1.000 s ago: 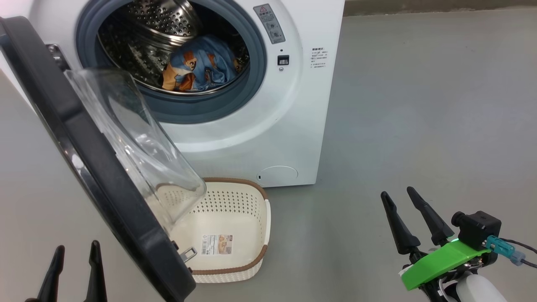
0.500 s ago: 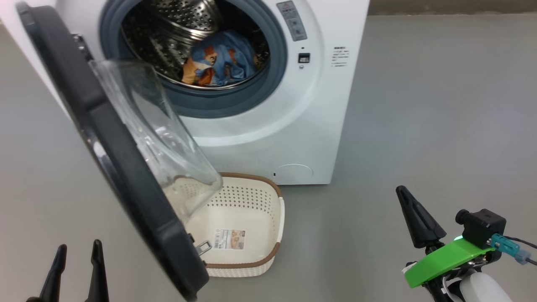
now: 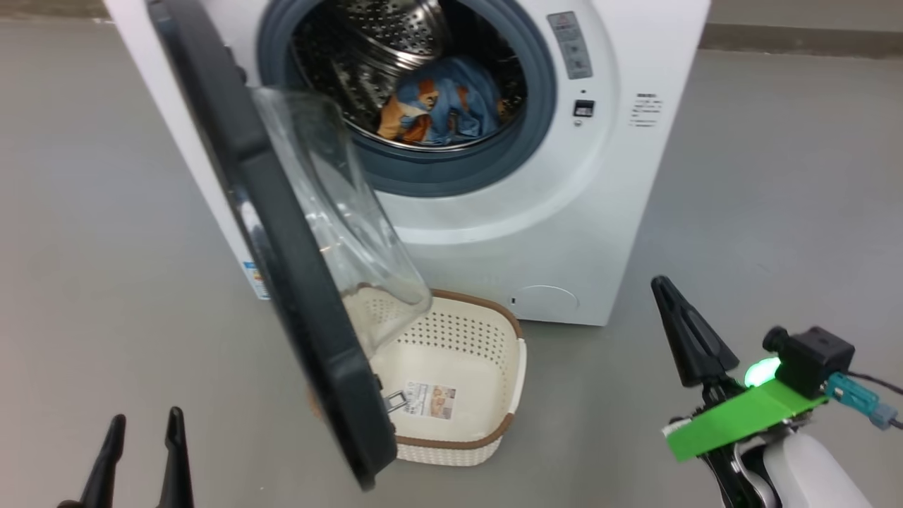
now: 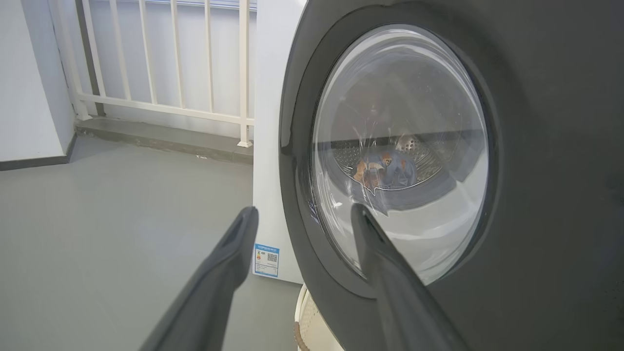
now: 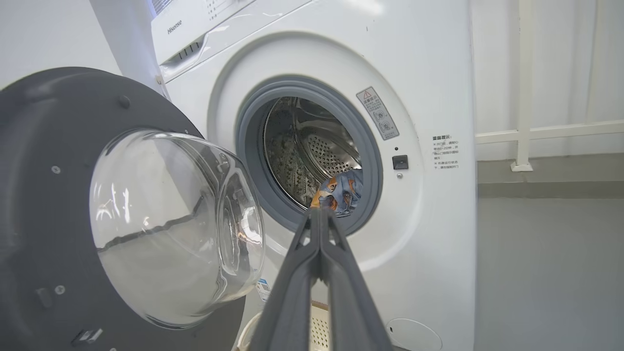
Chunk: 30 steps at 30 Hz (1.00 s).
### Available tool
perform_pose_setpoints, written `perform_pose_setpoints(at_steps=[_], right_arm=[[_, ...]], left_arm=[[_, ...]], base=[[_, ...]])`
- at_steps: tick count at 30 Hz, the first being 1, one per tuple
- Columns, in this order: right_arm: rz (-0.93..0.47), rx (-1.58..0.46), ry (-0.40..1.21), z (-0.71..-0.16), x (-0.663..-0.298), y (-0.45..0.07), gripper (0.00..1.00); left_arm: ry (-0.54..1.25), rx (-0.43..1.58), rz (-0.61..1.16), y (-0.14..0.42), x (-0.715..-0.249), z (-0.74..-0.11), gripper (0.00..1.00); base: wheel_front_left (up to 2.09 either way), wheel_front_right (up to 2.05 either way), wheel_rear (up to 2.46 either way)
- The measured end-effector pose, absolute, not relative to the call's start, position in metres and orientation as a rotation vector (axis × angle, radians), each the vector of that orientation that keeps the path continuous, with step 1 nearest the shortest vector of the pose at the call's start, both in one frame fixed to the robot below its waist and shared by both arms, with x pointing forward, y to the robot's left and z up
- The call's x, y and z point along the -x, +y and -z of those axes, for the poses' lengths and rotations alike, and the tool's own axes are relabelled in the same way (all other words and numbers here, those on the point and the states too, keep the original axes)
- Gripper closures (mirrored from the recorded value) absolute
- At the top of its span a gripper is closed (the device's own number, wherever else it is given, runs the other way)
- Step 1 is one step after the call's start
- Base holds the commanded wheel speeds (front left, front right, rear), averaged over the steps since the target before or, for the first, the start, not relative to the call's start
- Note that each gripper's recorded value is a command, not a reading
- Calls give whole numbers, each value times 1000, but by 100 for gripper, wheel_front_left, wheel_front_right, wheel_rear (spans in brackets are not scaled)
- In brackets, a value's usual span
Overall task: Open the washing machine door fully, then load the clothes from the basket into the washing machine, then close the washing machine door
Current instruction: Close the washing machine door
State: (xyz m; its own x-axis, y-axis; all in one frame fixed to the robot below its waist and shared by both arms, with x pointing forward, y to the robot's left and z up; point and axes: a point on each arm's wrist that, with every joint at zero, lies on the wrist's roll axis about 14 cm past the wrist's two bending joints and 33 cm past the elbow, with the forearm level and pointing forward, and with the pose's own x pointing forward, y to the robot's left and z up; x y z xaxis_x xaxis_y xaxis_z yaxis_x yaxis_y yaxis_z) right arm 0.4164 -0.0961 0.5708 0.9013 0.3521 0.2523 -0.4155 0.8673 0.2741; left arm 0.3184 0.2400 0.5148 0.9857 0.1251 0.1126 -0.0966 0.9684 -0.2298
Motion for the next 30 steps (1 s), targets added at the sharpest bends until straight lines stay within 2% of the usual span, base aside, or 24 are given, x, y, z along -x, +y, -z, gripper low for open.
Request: perform_pose_setpoints(at_steps=[16,25,30], right_arm=[[-705,-427,-347,-644,-414,8,100],[-926,-471,-474,-701,-390,70,100],[-1027,-489,-496,-712,-372,96,100]], left_arm=[[-138,232,-239,271,-271,-512,0],[-146,241,-326,289,-242,-509,0],[-146,241,-359,295,-232,-508,0]], base=[[0,0,0],[0,0,0],[0,0,0]])
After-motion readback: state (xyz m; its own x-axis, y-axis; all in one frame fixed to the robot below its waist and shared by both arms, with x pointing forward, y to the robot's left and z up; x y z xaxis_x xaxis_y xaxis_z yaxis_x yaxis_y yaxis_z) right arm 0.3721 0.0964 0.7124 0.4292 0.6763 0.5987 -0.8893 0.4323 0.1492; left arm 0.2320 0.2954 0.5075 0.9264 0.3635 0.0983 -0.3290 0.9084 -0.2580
